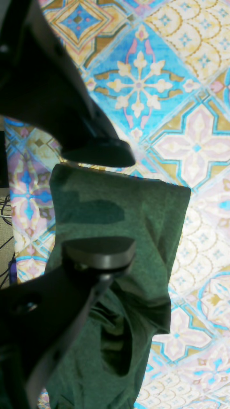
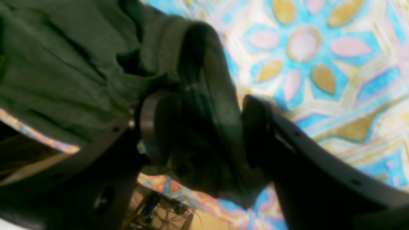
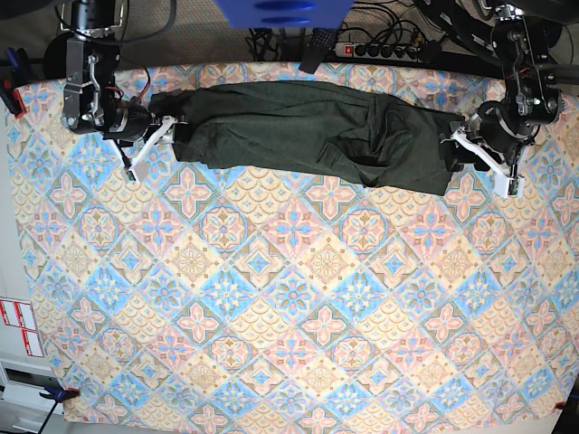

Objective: Fold the T-shirt properly
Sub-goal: 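Push both strip ends inward with both grippers, compacting the shirt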

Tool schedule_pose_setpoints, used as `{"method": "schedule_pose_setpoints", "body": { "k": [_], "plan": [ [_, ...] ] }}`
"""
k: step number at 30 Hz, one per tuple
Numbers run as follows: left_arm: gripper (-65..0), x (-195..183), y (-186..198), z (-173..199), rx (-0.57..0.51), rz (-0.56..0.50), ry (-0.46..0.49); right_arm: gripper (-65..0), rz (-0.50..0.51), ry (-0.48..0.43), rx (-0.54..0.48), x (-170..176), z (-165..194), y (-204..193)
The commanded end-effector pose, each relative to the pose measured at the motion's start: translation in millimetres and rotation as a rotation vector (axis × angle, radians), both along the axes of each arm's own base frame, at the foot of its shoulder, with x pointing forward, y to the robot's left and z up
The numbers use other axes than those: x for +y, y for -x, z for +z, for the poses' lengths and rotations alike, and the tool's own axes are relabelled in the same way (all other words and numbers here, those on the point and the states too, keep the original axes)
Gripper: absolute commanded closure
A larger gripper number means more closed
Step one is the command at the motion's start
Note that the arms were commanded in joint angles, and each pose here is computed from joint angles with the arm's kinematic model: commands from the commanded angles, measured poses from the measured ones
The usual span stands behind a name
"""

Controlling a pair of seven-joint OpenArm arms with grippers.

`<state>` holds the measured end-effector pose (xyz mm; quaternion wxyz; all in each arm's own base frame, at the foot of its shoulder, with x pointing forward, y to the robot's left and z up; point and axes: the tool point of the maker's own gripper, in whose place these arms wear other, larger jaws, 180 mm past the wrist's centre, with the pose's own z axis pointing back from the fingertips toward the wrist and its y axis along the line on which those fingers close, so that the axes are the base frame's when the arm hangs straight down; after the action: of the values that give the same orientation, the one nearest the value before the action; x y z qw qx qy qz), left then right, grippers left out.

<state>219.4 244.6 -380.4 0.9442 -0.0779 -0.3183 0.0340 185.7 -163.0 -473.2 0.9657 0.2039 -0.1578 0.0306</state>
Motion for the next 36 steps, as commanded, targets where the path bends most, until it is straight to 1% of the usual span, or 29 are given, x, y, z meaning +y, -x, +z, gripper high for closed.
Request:
{"method": "schedule_pose_setpoints", "body": {
  "k": [1, 4, 9, 13, 15, 21, 24, 26, 29, 32, 33, 36],
  "plan": [
    [-34.6, 3.5, -6.7, 9.1, -0.035, -0.003, -0.010, -34.5, 0.021, -0.032, 0.009, 6.3, 0.6, 4.3],
    [-34.6, 3.5, -6.7, 9.1, -0.035, -0.003, -0.010, -34.5, 0.033, -0.089, -0.009, 15.3, 5.5, 3.3],
    [-34.6, 3.5, -6.7, 9.1, -0.035, -0.003, -0.010, -34.5, 0.032, -0.136, -0.017, 25.0, 9.9, 1.8],
    [-34.6, 3.5, -6.7, 9.1, -0.035, -0.003, -0.010, -34.5, 0.056, -0.240, -0.011, 53.2, 16.3, 5.0],
    [-34.6, 3.5, -6.7, 9.1, -0.035, -0.003, -0.010, -34.5, 0.077, -0.272, -0.004, 65.1, 17.8, 8.2],
    [-34.6, 3.5, -6.7, 9.1, -0.035, -0.003, -0.010, -34.5, 0.128, -0.286, 0.010, 80.9, 17.1, 13.1],
    [-34.6, 3.5, -6.7, 9.1, -0.035, -0.003, -0.010, -34.2, 0.152, -0.288, -0.032, 86.4, 24.6, -8.2],
    [-34.6, 3.3, -6.8, 9.2, -0.036, -0.003, -0.009, -33.9, 0.155, -0.287, -0.037, 86.7, 24.7, -14.4],
    [-34.6, 4.8, -6.9, 9.8, -0.037, 0.001, -0.011, -28.0, 0.136, -0.284, -0.017, 82.0, 18.4, -14.8],
    [-34.6, 5.6, -7.2, 10.4, -0.040, 0.004, -0.010, -16.5, 0.118, -0.287, 0.003, 80.1, 11.7, -12.8],
    [-34.6, 5.6, -7.8, 10.7, -0.042, 0.004, -0.010, -14.5, 0.112, -0.290, -0.004, 79.7, 12.8, -18.0],
    [-34.6, 6.2, -7.8, 10.9, -0.042, 0.005, -0.011, -13.9, 0.069, -0.313, -0.022, 81.2, 16.1, -28.1]
  ]
}}
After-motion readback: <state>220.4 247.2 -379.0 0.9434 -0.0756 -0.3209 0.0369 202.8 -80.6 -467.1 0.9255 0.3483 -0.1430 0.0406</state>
